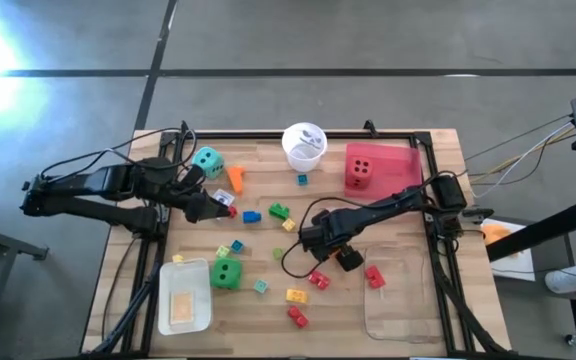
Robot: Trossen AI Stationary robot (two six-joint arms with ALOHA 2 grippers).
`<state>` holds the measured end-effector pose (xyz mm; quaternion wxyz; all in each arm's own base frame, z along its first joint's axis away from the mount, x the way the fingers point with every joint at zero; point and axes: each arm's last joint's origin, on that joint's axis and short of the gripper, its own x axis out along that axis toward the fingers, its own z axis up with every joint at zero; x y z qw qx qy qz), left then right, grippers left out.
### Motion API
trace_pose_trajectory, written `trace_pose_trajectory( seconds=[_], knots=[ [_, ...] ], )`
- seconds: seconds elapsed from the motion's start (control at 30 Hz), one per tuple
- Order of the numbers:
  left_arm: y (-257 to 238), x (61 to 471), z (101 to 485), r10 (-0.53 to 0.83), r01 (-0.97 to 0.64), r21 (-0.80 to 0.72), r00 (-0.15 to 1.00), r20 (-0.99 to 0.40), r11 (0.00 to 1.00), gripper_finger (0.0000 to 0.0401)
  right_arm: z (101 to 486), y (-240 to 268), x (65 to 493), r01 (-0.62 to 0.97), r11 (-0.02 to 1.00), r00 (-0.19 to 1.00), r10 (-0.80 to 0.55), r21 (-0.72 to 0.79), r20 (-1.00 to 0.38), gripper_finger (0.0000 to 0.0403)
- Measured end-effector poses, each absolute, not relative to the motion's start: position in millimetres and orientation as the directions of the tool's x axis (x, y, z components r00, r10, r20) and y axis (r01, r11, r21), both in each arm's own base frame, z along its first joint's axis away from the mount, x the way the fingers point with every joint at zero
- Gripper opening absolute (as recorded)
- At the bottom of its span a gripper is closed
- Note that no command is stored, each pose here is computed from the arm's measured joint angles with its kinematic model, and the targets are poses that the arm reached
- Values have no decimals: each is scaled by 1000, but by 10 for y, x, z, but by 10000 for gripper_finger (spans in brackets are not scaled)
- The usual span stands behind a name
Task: Pick & Place Toys
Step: Put the orange game piece into the transparent bin
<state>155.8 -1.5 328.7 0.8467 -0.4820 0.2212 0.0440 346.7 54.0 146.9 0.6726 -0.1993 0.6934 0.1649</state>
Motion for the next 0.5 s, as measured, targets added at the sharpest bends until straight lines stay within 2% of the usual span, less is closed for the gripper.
trace_pose_trajectory(
  seconds=[0.2,0.5],
  knots=[
    [-14,1558,3287,-138,-288,-797,898,-417,531,307,1523,548,3496,-439,898,-5,-42,-36,-999,249],
    [-13,1558,3287,-138,-288,-797,898,-417,531,307,1888,573,3455,-324,944,63,81,57,-995,249]
  ],
)
